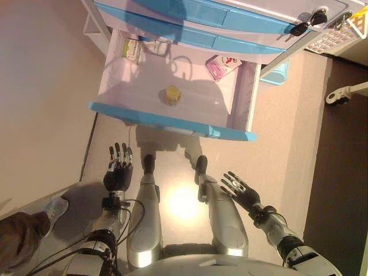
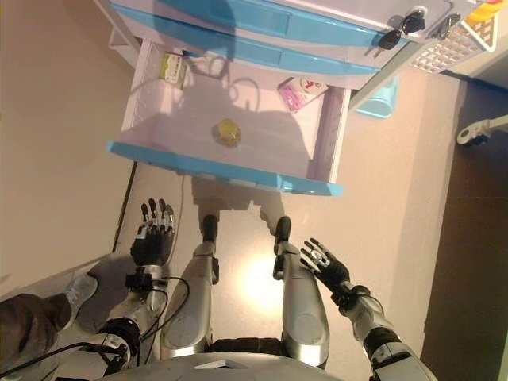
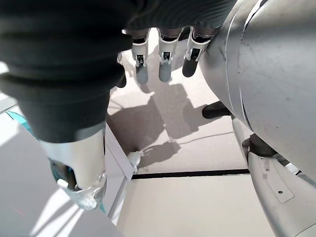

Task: Open the drawer and pick up the medicine

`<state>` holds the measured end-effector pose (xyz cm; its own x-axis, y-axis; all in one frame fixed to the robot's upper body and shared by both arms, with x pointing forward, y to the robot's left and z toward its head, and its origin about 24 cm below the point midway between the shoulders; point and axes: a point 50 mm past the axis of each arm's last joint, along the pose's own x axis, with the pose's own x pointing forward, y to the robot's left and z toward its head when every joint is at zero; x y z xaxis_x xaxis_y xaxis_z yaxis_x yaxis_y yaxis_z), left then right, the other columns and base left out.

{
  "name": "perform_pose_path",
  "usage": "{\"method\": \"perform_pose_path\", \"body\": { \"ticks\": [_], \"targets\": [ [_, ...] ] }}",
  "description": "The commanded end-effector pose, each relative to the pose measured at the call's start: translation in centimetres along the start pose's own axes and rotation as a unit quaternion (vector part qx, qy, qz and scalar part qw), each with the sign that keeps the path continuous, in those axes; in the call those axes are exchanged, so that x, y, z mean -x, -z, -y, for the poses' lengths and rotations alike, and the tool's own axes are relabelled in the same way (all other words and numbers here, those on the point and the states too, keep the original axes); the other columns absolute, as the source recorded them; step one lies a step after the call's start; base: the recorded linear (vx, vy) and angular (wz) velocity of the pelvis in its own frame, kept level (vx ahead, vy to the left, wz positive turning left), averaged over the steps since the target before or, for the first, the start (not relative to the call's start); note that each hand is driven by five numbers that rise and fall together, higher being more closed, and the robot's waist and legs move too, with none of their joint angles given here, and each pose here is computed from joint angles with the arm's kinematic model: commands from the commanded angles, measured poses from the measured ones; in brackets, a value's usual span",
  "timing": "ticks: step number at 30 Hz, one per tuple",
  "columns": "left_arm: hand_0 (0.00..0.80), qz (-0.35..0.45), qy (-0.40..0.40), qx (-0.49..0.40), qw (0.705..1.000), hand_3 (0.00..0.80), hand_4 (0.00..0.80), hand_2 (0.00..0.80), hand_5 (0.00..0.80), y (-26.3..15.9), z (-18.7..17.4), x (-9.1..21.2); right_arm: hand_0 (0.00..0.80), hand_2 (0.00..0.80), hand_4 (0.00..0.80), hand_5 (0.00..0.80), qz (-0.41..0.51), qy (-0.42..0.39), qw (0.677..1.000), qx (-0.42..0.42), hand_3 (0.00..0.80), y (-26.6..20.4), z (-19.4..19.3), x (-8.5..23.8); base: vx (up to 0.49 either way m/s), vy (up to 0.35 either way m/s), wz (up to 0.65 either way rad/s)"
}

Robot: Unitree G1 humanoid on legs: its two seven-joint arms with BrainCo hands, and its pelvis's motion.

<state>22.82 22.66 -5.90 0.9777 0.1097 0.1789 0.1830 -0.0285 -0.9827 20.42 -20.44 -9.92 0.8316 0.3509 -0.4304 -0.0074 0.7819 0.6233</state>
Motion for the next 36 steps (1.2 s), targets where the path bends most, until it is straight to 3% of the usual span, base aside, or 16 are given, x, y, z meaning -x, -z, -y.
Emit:
{"method": "perform_pose_path", "body": {
  "ticks": [1, 5, 6, 7, 15, 19, 23, 27, 31, 36],
  "targets": [
    [0.8, 0.009, -0.027, 0.012, 1.0, 0.8, 0.8, 0.8, 0.8, -0.4, -0.7, 1.5, 0.0, 0.0, 0.0, 0.0, -0.016, 0.004, 1.0, -0.007, 0.0, 2.1, 0.5, 1.8, 0.0, 0.0, 0.0],
    [0.8, 0.001, -0.056, 0.009, 0.998, 0.8, 0.8, 0.8, 0.8, -0.4, -1.3, 2.4, 0.0, 0.0, 0.0, 0.0, -0.015, 0.007, 1.0, -0.008, 0.0, 2.1, 0.7, 1.9, 0.0, 0.0, 0.0],
    [0.54, -0.004, -0.07, 0.007, 0.998, 0.54, 0.54, 0.54, 0.54, -0.4, -1.5, 2.6, 0.0, 0.0, 0.0, 0.0, -0.014, 0.009, 1.0, -0.009, 0.0, 2.1, 0.8, 1.9, 0.0, 0.03, 0.0],
    [0.0, -0.009, -0.084, 0.006, 0.996, 0.0, 0.0, 0.0, 0.0, -0.4, -1.7, 2.8, 0.0, 0.0, 0.0, 0.0, -0.013, 0.011, 1.0, -0.011, 0.0, 2.1, 0.9, 2.0, 0.005, 0.031, 0.0],
    [0.0, -0.022, -0.206, 0.0, 0.978, 0.0, 0.0, 0.0, 0.0, -0.7, -3.2, 3.7, 0.0, 0.0, 0.0, 0.0, -0.017, 0.081, 0.996, -0.032, 0.0, 2.2, 2.3, 2.5, 0.003, 0.021, 0.01],
    [0.0, -0.013, -0.261, -0.015, 0.965, 0.0, 0.0, 0.0, 0.0, -1.5, -3.8, 4.6, 0.0, 0.0, 0.0, 0.0, -0.002, 0.165, 0.985, -0.045, 0.0, 2.1, 4.0, 3.5, 0.022, 0.002, 0.0],
    [0.0, -0.016, -0.307, -0.04, 0.951, 0.0, 0.0, 0.0, 0.0, -2.4, -4.1, 5.3, 0.0, 0.0, 0.0, 0.0, 0.067, 0.246, 0.964, -0.072, 0.0, 0.4, 5.5, 4.4, 0.02, -0.031, 0.0],
    [0.0, -0.014, -0.352, -0.095, 0.931, 0.0, 0.0, 0.0, 0.0, -4.2, -4.2, 6.9, 0.0, 0.0, 0.0, 0.0, 0.192, 0.301, 0.931, -0.074, 0.0, -4.0, 5.7, 5.2, 0.05, -0.083, 0.01],
    [0.0, -0.012, -0.394, -0.135, 0.909, 0.0, 0.0, 0.0, 0.0, -5.7, -4.4, 9.7, 0.0, 0.0, 0.0, 0.0, 0.313, 0.302, 0.9, -0.031, 0.0, -8.5, 4.2, 6.8, 0.055, -0.018, 0.01],
    [0.0, -0.041, -0.439, -0.197, 0.876, 0.0, 0.0, 0.0, 0.0, -6.5, -4.8, 13.1, 0.0, 0.0, 0.0, 0.0, 0.449, 0.28, 0.836, 0.147, 0.0, -15.8, 0.4, 9.6, 0.038, 0.02, 0.04]
  ]
}}
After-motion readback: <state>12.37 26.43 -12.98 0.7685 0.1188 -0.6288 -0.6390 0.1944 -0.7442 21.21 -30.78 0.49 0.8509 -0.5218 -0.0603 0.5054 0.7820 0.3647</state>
